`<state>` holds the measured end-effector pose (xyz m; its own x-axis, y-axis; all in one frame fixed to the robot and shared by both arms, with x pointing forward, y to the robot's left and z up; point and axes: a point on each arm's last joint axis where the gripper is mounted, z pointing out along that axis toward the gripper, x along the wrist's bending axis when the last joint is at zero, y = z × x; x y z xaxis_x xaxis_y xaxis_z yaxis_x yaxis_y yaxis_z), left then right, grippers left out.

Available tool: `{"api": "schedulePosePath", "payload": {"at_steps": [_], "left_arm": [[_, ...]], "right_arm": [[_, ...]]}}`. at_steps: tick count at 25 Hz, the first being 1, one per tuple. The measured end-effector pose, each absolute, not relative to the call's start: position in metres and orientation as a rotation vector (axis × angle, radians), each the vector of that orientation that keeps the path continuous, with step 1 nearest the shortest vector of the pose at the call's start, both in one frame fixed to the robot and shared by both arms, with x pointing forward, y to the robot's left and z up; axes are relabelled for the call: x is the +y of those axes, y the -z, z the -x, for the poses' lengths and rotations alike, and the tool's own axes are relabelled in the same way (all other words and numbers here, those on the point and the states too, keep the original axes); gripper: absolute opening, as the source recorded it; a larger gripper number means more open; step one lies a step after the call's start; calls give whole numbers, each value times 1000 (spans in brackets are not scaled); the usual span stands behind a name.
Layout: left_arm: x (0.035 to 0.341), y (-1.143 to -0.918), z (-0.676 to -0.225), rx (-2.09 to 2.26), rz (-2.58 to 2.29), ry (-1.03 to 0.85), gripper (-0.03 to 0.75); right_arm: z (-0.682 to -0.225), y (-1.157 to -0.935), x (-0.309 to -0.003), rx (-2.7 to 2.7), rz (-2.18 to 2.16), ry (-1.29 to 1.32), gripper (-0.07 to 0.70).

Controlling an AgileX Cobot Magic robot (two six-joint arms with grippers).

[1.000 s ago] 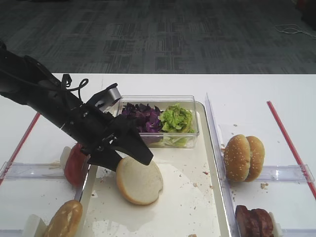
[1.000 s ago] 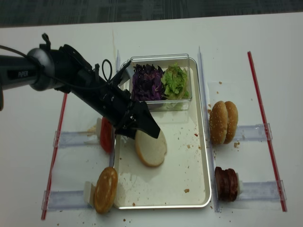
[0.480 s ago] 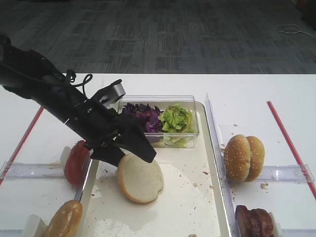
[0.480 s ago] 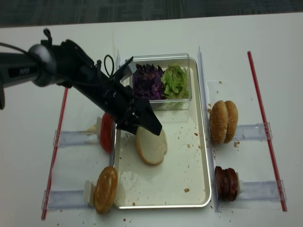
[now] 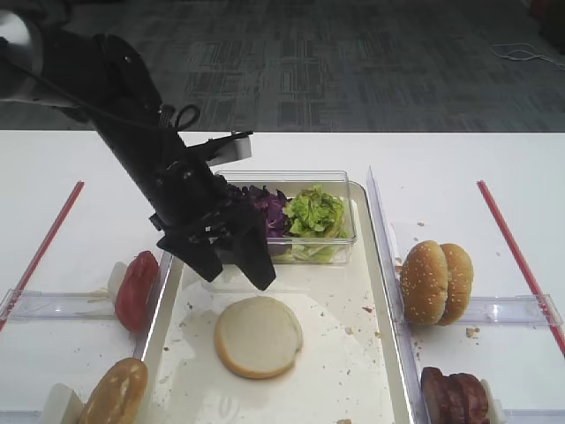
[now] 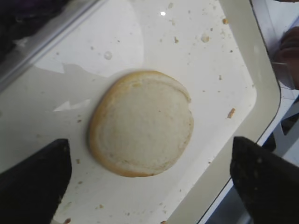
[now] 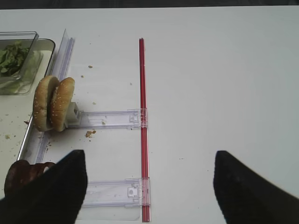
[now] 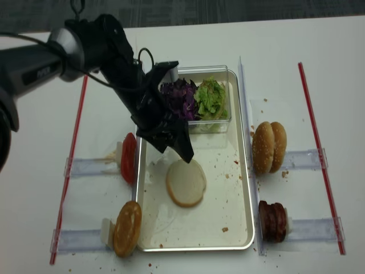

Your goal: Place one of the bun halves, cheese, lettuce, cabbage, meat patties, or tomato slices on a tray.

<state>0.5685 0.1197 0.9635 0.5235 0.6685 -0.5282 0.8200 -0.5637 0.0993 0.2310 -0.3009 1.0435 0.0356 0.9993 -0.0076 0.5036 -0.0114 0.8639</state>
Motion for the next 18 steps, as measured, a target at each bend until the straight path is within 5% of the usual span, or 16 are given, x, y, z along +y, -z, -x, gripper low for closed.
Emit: {"api": "schedulePosePath", "payload": {"at_steps": [13,18], "left_arm": [[127,-1037,-579,1362,-2615,18,667],[135,-1049,-578,1419,-2610,-94,667]], "right_arm": [[-231,-1044,-301,1555,-1604,-885,589],[-231,-1044,-301,1555,-1604,-885,589]]}}
